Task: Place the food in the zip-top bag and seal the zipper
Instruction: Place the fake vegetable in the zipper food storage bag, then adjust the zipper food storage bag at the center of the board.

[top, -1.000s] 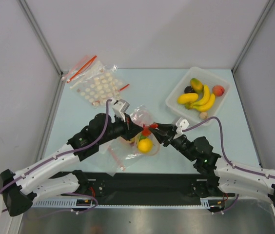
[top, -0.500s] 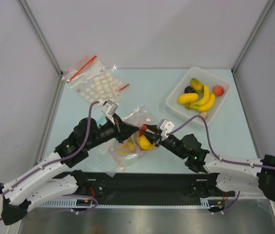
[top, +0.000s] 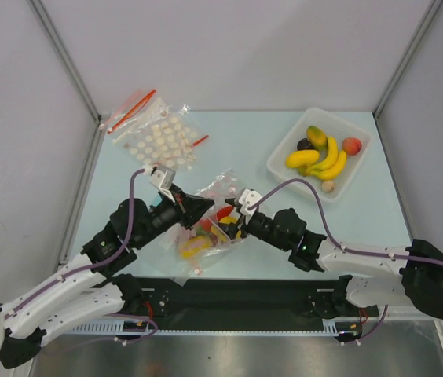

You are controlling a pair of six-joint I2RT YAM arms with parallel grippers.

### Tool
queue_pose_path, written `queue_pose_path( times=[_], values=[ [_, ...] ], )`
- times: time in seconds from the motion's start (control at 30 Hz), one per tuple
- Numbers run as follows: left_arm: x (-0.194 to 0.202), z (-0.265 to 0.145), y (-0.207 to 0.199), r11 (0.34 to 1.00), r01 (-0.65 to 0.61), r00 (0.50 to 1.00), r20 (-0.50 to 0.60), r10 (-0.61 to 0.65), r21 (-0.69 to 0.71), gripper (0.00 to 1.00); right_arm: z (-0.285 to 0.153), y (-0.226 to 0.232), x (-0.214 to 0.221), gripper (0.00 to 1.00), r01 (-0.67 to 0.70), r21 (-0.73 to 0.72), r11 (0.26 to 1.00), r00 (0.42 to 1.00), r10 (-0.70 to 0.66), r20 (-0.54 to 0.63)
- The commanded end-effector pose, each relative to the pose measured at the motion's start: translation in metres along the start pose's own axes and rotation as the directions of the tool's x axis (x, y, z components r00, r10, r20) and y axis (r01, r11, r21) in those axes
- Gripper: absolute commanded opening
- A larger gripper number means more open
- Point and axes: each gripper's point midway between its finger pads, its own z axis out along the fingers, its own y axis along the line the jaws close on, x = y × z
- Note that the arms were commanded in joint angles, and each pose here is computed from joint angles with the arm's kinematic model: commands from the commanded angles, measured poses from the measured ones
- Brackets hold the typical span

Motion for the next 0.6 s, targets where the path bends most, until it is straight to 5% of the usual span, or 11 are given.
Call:
queue_pose_path(
  times=[0.0,0.4,0.57],
  values=[
    [-0.028,-0.001,-0.005,1.0,0.011,0.995,0.097,-0.011,-0.006,0.0,-0.005,-0.002,-0.035,0.77,-0.028,0.001,1.0,0.997,0.028,0.065],
    [-0.019,0.008,0.004,0.999,0.003,0.998,0.066,0.001,-0.052,0.0,-0.036,-0.039,-0.073,0.71,-0.131,0.173,0.976,0.991,0.127,0.032],
    [-0.021,0.007,0.006,0.998,-0.002,0.997,0.073,0.007,-0.061,0.0,-0.04,-0.063,-0.065,0.61,-0.211,0.26,0.942,0.976,0.22,-0.004]
  ],
)
